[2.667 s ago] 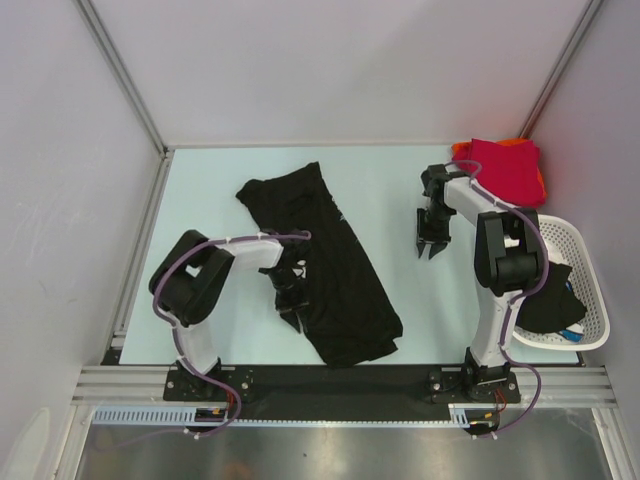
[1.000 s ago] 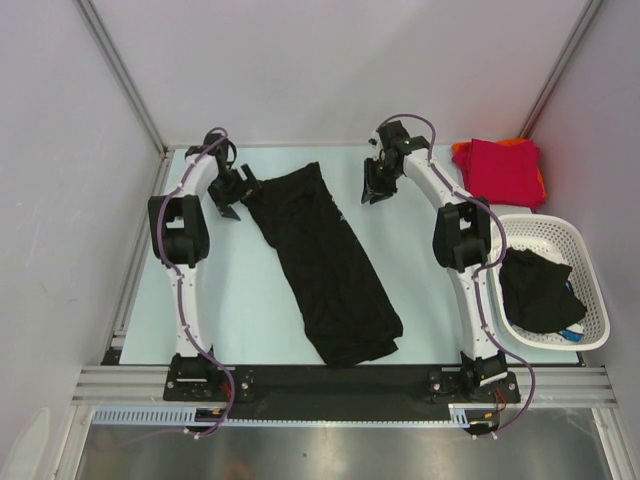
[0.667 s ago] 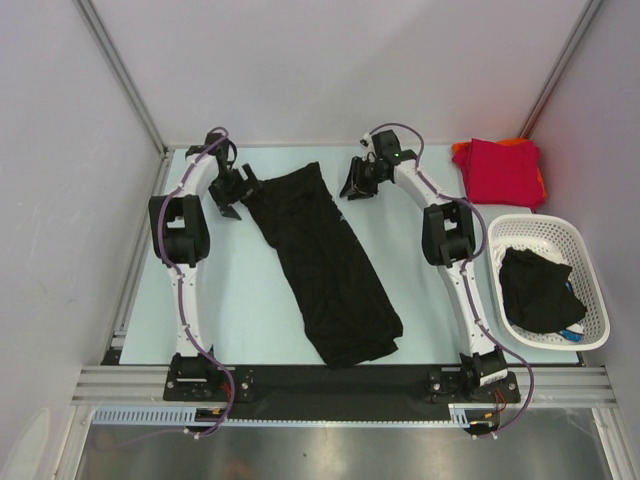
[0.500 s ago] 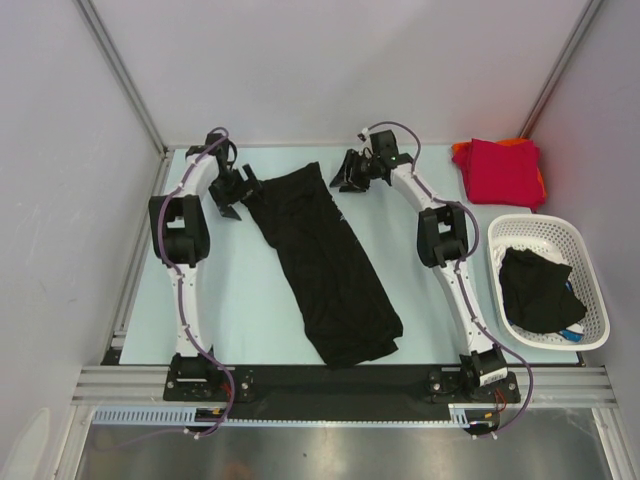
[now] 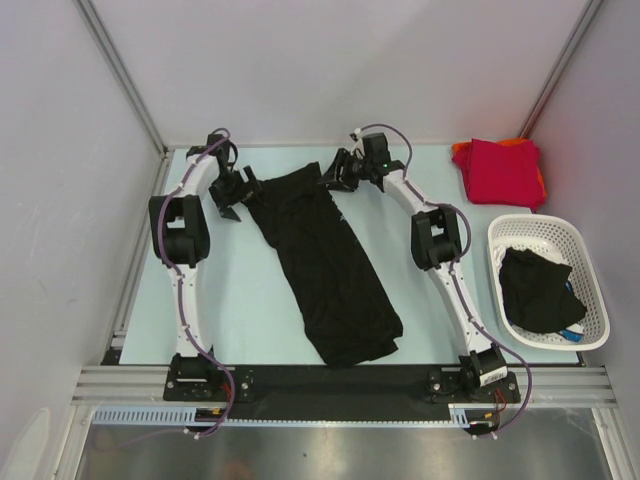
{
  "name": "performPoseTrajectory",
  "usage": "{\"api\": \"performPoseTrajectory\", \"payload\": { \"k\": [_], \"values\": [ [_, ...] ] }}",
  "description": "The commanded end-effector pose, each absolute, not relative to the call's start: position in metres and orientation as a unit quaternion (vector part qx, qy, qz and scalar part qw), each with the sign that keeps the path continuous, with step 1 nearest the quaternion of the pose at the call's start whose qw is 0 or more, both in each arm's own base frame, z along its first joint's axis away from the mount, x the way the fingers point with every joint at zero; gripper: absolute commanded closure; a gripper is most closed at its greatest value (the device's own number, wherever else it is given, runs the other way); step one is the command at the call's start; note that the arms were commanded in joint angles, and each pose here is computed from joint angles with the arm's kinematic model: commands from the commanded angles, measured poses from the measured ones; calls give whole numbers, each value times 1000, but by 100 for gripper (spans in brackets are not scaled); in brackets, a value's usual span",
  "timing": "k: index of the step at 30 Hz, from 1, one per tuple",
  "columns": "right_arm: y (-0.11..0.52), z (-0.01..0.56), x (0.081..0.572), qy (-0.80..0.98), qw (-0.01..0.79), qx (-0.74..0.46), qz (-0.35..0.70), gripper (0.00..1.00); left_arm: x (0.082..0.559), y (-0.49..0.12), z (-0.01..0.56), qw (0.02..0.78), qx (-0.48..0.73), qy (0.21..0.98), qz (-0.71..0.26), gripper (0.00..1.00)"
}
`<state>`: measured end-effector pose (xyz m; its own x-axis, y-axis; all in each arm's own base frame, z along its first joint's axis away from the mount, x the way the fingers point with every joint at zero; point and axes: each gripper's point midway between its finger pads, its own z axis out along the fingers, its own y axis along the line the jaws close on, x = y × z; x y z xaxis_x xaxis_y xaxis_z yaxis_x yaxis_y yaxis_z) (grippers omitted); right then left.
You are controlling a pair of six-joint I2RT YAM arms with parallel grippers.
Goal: Fold and stack the t-shirts
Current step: Rotate the tshirt 90 degrees
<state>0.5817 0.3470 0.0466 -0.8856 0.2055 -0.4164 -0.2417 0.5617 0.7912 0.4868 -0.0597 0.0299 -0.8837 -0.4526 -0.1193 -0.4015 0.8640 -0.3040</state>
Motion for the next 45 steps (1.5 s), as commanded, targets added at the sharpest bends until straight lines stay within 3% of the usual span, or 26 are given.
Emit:
{"api": "performPoseTrajectory", "payload": {
  "k": [1,3,5,6,7,16,31,42,45],
  "values": [
    [376,24,562,856,211,-27,471,46,472,-56,31,81,-209,968,-115,6],
    [378,22,559,859,208,-28,467,46,473,-55,34,85,-208,968,-115,6],
    [380,21,558,861,212,-32,461,53,474,-55,37,88,-208,967,-115,6],
    [380,21,558,860,213,-33,462,67,475,-56,39,90,-208,967,-117,6],
    [380,22,559,860,213,-32,462,100,475,-56,40,90,-208,967,-117,6],
    [358,42,573,873,259,-45,410,100,471,-56,42,89,-203,968,-117,6],
    [233,63,635,893,380,13,240,100,475,-71,77,124,-187,960,-169,0],
    [153,59,649,901,399,70,157,100,462,-77,75,115,-175,961,-183,0],
    [150,64,644,902,392,55,175,98,466,-84,81,121,-170,958,-194,1]
  ]
}}
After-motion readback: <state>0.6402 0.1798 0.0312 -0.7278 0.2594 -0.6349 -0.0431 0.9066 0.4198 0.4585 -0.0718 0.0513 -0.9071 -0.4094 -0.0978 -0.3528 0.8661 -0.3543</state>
